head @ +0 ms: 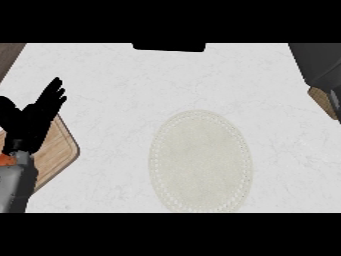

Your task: Pick the croissant from the placemat and place it in the basket

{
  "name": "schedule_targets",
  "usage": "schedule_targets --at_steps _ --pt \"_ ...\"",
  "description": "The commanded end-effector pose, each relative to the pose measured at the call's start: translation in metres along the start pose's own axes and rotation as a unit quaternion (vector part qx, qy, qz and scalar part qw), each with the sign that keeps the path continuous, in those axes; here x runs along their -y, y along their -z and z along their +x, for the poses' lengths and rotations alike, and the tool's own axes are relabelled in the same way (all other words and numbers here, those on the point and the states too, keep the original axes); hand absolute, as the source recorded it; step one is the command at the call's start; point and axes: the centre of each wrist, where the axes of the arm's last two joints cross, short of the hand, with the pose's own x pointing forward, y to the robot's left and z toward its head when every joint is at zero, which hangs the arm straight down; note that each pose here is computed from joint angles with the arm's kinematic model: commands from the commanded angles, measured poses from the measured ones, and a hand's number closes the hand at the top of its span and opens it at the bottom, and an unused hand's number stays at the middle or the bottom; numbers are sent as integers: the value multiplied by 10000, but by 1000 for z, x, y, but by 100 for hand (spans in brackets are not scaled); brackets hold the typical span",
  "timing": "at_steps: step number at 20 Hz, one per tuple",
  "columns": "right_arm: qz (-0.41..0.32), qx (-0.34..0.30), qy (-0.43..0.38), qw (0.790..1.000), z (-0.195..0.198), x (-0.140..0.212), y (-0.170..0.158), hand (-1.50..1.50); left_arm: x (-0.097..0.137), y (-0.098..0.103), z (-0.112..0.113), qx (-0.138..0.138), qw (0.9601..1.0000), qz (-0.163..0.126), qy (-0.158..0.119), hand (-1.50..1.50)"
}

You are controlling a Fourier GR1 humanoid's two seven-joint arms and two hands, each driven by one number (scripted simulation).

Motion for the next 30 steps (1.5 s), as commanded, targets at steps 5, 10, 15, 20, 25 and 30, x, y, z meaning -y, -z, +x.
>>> schedule_targets --at_steps 5,10,15,20,25,30 --pt "-695 -704 -663 9929 -23 38 66 150 13 1 3 2 9999 70 76 0" --pt "-929 -1004 -789 9875 -47 29 78 150 7 3 -2 -49 10000 -7 -12 0" --pt "-862 -1059 -861 9869 -82 23 95 150 -8 6 0 -26 9999 154 16 0" --pt "-895 -1011 -1062 9851 -125 20 113 150 -2 -2 -3 -119 9999 104 -40 0" --pt "-1005 -1084 -673 9867 -174 15 126 150 -2 -8 -10 -84 9999 101 -90 0" --pt "-1825 -1536 -788 9679 -187 33 142 150 -3 5 -8 -42 9999 140 -45 0"
